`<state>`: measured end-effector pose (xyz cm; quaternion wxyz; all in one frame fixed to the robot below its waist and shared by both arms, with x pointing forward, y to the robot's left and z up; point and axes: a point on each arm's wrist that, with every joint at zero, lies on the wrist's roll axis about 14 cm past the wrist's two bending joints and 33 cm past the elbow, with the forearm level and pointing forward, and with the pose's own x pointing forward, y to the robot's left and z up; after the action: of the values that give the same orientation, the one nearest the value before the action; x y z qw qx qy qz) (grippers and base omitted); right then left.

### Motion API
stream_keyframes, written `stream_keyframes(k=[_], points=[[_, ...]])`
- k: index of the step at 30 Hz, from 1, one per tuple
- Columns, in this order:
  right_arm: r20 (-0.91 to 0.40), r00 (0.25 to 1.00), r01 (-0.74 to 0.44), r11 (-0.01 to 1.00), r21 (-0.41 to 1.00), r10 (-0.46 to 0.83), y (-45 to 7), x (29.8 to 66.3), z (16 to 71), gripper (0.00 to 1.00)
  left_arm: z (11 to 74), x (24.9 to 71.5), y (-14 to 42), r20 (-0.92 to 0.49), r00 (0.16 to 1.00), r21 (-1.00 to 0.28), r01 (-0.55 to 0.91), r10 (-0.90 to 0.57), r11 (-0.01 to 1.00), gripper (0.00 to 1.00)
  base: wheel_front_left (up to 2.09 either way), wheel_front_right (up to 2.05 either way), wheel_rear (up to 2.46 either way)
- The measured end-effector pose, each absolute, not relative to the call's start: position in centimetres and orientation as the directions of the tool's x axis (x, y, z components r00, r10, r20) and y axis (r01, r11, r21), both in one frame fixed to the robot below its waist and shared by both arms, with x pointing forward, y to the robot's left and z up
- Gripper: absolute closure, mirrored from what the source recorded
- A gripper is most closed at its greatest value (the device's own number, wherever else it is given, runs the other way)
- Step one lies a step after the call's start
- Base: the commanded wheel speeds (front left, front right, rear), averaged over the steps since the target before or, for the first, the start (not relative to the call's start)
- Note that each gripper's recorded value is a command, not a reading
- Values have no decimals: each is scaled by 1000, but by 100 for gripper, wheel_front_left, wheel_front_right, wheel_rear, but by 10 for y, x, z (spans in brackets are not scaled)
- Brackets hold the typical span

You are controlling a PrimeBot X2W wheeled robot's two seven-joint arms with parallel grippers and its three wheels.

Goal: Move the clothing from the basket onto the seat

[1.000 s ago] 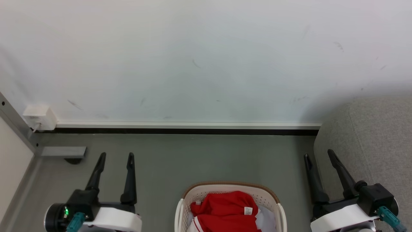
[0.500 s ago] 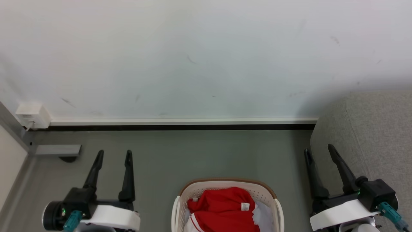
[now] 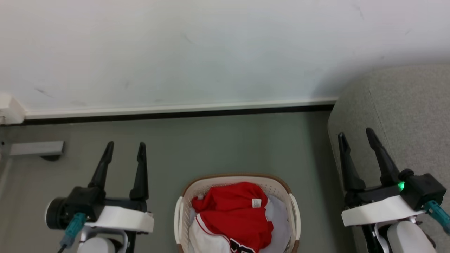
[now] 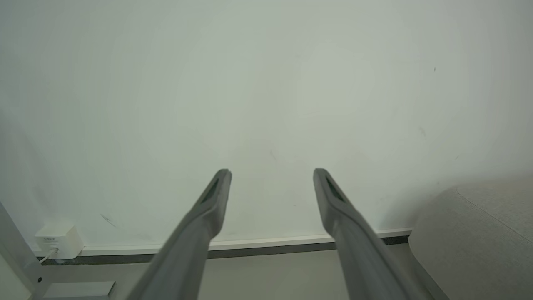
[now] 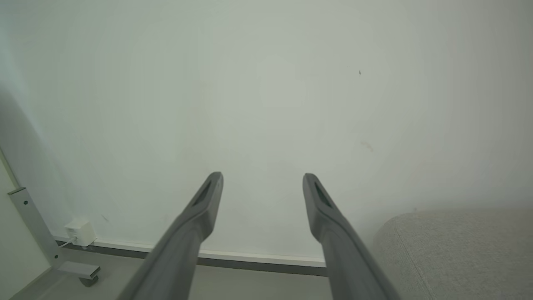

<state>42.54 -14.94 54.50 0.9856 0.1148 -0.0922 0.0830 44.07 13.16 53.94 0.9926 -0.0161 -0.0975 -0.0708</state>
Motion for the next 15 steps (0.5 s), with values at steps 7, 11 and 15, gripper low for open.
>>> stream_keyframes(k=[7,11,15], points=[[197,974,-154,966,206,113,-161,447,540,0,515,469,108,151,966,-58,218,-208,974,0,0,0,0],[192,976,-140,970,200,102,-167,460,535,0,493,484,93,108,961,-79,265,-256,961,0,0,0,0],[180,981,-110,975,194,75,-178,470,527,0,465,497,76,48,951,-92,310,-307,946,0,0,0,0]])
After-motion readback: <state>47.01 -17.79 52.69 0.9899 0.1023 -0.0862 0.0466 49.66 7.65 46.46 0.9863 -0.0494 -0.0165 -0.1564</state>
